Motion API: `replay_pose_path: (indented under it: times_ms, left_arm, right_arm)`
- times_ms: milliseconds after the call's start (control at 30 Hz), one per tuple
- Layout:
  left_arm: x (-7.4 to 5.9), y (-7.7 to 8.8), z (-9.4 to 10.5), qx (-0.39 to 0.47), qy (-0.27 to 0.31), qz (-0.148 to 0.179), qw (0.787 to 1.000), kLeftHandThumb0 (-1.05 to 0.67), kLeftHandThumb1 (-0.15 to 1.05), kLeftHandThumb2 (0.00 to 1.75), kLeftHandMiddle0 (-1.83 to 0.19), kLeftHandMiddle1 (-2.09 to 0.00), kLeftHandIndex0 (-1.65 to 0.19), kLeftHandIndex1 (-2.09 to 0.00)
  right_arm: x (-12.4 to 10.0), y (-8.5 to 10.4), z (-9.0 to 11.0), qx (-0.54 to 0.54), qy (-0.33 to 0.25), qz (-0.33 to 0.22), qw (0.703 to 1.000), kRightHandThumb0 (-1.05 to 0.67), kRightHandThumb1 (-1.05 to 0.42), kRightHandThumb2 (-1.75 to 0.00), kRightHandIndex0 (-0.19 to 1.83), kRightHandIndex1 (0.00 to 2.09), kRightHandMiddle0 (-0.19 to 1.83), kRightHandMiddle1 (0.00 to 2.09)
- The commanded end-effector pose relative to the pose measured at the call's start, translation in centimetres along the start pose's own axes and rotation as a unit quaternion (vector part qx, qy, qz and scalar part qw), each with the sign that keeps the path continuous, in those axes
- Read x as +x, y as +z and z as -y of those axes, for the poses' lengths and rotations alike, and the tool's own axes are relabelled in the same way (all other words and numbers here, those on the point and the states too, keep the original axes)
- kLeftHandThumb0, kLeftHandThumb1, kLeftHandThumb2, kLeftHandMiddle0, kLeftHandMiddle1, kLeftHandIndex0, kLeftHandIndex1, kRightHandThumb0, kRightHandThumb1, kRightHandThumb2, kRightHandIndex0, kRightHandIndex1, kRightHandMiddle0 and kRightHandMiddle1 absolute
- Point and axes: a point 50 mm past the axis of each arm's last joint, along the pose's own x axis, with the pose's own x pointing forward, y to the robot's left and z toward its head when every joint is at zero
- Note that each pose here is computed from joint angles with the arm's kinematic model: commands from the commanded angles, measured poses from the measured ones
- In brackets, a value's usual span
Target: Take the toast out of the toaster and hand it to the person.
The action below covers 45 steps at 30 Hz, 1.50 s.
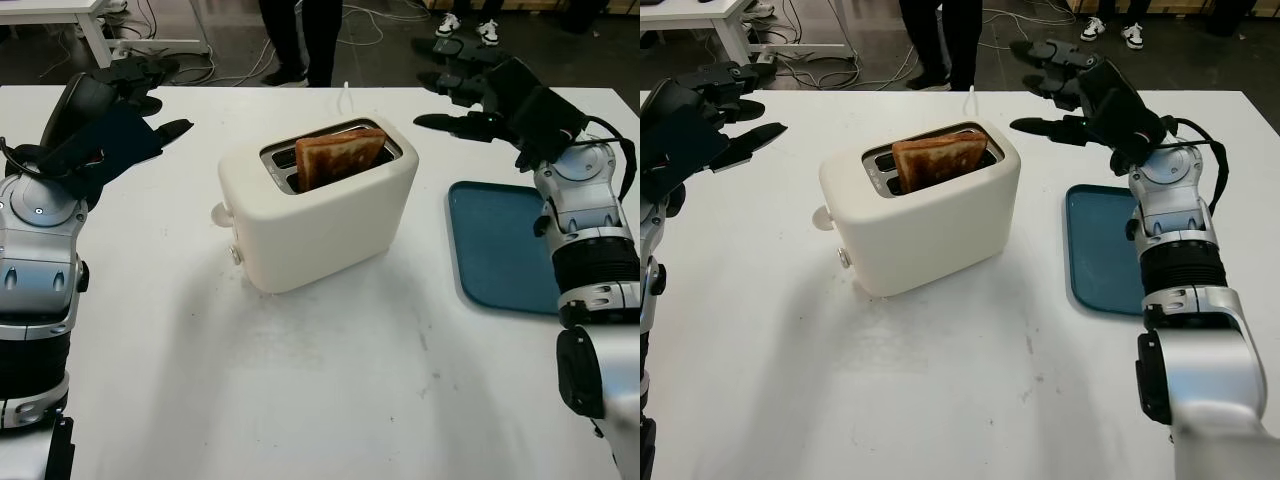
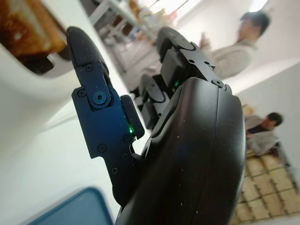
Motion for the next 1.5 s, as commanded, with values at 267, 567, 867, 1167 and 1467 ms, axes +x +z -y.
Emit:
replay_pose_path:
  times_ms: [267, 567, 867, 1167, 1467]
  left_arm:
    - [-0.2, -0.2, -0.2, 0.028, 0.003, -0.001, 1.000, -0.47, 0.92, 0.28, -0.35, -0.55, -0.51, -0.02]
    - [-0.2, -0.4, -0.2, 0.025, 0.004, -0.001, 1.000, -0.49, 0.92, 0.28, -0.35, -0.53, -0.51, -0.01]
    - [-0.3, -0.4, -0.1, 0.020, 0.005, -0.003, 1.000, -0.48, 0.92, 0.28, -0.36, -0.53, -0.51, -0.01]
    - [-0.3, -0.4, -0.1, 0.018, 0.006, -0.003, 1.000, -0.48, 0.92, 0.28, -0.37, -0.52, -0.51, -0.01]
    - [-0.4, -0.4, -0.1, 0.020, 0.007, -0.003, 1.000, -0.46, 0.92, 0.28, -0.37, -0.51, -0.52, -0.01]
  right_arm:
    - [3.5, 6.1, -1.0, -0.087, 0.076, 0.113, 0.987, -0.67, -0.70, 0.00, 0.97, 0.33, 0.98, 0.15]
    - [4.2, 7.4, -4.7, -0.200, 0.141, 0.147, 0.958, -0.63, -0.64, 0.00, 0.81, 0.68, 1.06, 0.10]
    - [4.5, 6.7, -7.4, -0.289, 0.171, 0.144, 0.931, -0.62, -0.65, -0.01, 0.68, 0.74, 0.99, 0.05]
    - [4.7, 5.2, -8.7, -0.327, 0.171, 0.144, 0.918, -0.53, -0.66, 0.00, 0.68, 0.79, 1.01, 0.05]
    - [4.7, 4.4, -9.0, -0.366, 0.186, 0.125, 0.903, -0.48, -0.69, -0.01, 0.72, 0.78, 1.01, 0.04]
